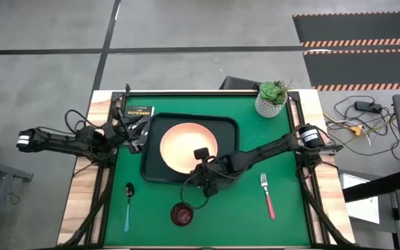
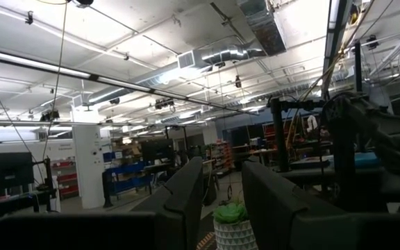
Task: Pick and place plate/cup/fork/spoon on tray
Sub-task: Put the orange plate on the black table tray, then put the red glass on the black table tray to the top left of the orange plate
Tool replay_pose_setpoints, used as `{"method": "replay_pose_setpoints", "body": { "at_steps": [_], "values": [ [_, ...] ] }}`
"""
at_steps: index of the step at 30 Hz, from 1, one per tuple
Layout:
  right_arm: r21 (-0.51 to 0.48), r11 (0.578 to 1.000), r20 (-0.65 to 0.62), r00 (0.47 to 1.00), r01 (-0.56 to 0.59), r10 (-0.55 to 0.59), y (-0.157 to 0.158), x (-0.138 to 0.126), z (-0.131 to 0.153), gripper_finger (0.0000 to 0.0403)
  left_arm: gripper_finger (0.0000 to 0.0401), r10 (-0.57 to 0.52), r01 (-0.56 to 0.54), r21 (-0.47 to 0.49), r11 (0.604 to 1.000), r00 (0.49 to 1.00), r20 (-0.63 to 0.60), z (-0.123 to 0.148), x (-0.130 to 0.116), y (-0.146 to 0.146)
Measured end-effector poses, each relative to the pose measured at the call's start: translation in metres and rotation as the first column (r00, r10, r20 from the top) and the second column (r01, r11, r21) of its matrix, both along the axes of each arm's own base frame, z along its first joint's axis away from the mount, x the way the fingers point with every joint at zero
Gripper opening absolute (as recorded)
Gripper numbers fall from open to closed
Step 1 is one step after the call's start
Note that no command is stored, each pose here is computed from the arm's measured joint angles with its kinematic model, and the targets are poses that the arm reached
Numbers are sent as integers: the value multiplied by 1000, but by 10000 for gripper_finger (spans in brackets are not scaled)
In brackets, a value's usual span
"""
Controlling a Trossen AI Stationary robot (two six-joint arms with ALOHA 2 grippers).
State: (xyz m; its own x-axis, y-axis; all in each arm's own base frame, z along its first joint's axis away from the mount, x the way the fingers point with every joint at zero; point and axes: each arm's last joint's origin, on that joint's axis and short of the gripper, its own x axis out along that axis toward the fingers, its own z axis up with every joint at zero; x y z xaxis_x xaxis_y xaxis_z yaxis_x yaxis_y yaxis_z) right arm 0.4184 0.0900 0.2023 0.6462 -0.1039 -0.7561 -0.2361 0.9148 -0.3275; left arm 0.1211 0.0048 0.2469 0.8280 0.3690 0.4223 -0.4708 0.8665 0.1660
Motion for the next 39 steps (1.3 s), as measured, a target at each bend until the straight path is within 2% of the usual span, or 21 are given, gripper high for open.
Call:
{"method": "replay_pose_setpoints", "body": {
  "at_steps": [6, 10, 16, 25, 35, 39],
  "values": [
    [20, 1000, -1, 1000, 4, -4, -9, 5, -5, 8, 83, 0, 0, 0, 1000, 1000, 1, 0, 0, 0],
    [43, 999, -28, 1000, -13, 14, -12, 10, -20, 8, 83, 0, 0, 0, 1000, 1000, 1, 0, 0, 0],
    [22, 1000, -81, 997, -19, 21, -14, 13, -41, 8, 83, 0, 0, 0, 1000, 1000, 1, 0, 0, 0],
    [40, 999, -102, 995, 19, -15, -18, 12, -42, 12, 83, 0, 0, 0, 1000, 1000, 0, 0, 0, 0],
    [52, 997, -119, 992, 51, -45, -22, 11, -43, 95, 83, 0, 0, 0, 1000, 1000, -1, 0, 0, 0],
    [57, 997, -131, 990, 61, -54, -22, 8, -38, 115, 83, 0, 0, 0, 1000, 1000, -1, 0, 0, 0]
  ]
}}
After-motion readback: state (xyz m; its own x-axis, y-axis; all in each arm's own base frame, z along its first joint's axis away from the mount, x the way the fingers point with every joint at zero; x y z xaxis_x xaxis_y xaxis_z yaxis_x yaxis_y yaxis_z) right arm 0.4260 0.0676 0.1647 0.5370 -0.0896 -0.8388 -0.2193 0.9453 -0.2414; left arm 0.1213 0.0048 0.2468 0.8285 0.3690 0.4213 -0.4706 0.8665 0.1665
